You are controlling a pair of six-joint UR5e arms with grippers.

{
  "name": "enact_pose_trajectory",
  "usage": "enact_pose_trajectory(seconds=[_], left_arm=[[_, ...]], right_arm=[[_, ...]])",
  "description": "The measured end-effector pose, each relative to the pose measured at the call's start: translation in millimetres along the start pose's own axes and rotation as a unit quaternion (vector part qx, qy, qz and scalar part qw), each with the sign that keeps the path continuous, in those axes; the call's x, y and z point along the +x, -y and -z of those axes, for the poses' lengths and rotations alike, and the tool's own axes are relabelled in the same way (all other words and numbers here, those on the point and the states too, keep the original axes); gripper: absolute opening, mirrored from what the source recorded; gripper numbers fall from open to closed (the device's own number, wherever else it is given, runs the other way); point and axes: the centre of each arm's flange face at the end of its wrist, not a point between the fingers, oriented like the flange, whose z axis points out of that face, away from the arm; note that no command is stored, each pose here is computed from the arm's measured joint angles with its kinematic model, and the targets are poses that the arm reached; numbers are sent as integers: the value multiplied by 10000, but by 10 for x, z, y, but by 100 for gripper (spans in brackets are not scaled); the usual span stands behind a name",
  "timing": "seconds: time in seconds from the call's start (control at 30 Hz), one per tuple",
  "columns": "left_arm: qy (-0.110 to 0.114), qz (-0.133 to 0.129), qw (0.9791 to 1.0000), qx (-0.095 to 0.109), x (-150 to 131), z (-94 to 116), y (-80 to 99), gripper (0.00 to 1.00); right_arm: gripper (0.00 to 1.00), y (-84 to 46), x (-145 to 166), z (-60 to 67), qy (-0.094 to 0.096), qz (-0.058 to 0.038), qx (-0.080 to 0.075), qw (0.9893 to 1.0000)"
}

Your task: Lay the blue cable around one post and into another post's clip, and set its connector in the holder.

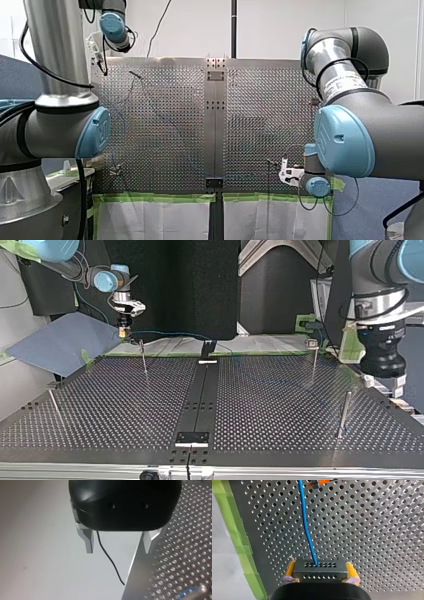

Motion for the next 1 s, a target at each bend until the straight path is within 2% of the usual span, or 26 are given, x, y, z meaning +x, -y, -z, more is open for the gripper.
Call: enact_pose_trajectory(seconds=[0.2,0.4,0.73,0.83,0.9,1.0], left_arm=[[-94,-270,9994,-175,-66,-65,43,99],[-78,-540,9979,-346,-235,-47,114,99],[-159,-951,9950,-268,-468,51,307,99],[-342,-1123,9928,-248,-400,93,324,99],[-511,-1252,9905,-263,-307,117,317,99],[-800,-1474,9853,-317,-140,164,286,99]], right_arm=[[0,8,-1,-6,25,13,0,10000],[0,11,1,-10,24,20,7,10000],[0,11,4,-18,18,15,10,10000],[0,11,0,-14,33,13,7,10000],[0,11,-2,-12,44,13,3,10000],[0,16,-5,-10,56,14,6,10000]])
